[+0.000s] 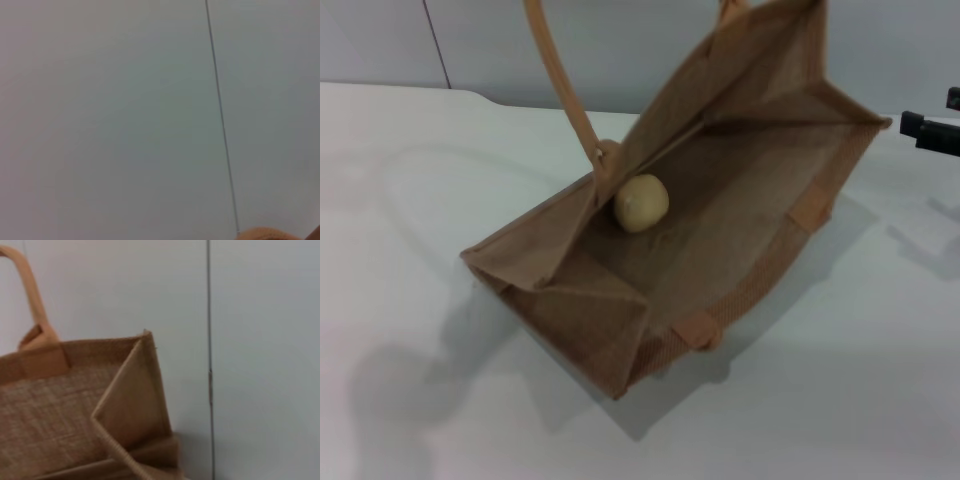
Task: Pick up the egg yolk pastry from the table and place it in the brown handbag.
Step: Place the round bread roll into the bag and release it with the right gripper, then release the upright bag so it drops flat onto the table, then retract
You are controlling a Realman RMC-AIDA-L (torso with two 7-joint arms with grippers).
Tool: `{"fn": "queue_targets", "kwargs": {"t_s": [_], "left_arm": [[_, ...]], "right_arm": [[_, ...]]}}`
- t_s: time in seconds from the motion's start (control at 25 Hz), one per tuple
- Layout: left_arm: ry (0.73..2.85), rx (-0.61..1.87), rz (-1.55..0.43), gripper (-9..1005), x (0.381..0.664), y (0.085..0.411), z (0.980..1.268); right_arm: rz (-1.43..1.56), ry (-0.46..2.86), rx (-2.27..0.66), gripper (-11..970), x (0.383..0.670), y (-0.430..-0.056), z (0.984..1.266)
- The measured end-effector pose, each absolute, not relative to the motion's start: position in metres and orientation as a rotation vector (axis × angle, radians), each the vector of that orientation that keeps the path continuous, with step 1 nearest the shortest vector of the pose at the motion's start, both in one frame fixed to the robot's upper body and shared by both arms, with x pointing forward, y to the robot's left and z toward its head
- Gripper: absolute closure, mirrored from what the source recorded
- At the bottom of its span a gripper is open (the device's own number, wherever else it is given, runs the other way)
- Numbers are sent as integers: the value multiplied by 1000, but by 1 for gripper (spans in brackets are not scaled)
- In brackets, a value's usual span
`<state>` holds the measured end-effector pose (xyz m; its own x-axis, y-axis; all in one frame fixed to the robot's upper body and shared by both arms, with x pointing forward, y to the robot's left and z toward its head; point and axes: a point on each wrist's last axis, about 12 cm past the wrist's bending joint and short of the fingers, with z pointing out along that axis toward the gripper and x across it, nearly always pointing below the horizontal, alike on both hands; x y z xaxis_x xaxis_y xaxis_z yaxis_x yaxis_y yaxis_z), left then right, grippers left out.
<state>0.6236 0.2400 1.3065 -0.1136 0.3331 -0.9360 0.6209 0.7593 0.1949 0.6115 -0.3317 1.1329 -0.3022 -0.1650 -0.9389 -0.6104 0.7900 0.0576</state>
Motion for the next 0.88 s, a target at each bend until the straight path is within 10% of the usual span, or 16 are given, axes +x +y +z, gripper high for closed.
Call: {"fn": "queue_targets", "kwargs": {"t_s": [0.88], "left_arm": [[1654, 788, -606, 241, 637, 230, 1250]], "right_arm": [[440, 1838, -524, 95, 625, -326, 1126]]}}
